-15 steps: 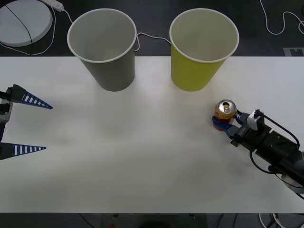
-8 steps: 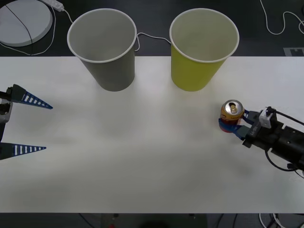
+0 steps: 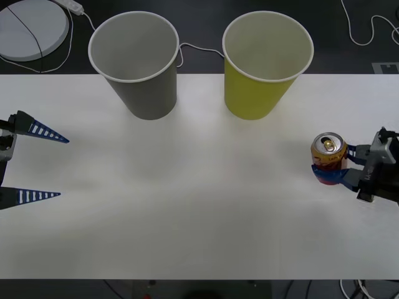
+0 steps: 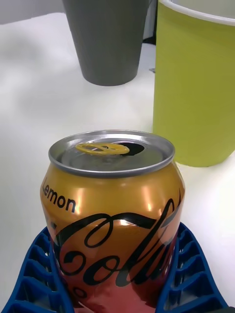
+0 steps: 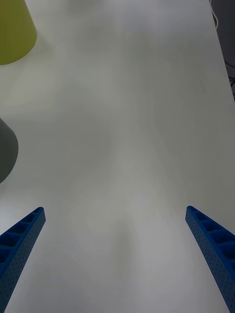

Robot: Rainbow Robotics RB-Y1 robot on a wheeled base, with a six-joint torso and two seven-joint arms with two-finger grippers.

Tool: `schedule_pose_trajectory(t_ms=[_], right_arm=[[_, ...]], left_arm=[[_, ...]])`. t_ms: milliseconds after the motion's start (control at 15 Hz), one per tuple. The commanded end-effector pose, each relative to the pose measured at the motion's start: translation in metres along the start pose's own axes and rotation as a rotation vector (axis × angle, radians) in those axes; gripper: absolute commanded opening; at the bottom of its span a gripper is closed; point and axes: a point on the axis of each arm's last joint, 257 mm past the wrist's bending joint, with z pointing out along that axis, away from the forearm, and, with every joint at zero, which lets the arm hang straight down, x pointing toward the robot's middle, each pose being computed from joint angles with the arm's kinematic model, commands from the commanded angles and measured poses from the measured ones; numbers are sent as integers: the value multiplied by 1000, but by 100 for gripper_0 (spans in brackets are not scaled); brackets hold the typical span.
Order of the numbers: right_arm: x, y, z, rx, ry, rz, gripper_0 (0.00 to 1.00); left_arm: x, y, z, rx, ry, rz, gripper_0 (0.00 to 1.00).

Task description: Put the can into the green bin and the plastic bottle into the gray bin

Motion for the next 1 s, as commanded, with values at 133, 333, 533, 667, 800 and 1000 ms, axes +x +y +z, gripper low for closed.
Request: schedule_pose_trajectory(t_ms=[133,333,533,667,800,1000], right_arm=[[-25,7,-27,-42,108,36,0],[-49,4,-46,-57,189,80,0],[-68,-6,-59,-71,261,98,0],[-86,-20,-65,-52,284,113,0],[-116,-41,-69,-16,326,118,0],[-139,-50,-68,1,398,125,0]], left_arm=[[0,0,0,0,0,0,100],[0,0,0,0,0,0,100],[0,0,0,0,0,0,100],[0,0,0,0,0,0,100],[0,0,0,0,0,0,100],[0,0,0,0,0,0,100]])
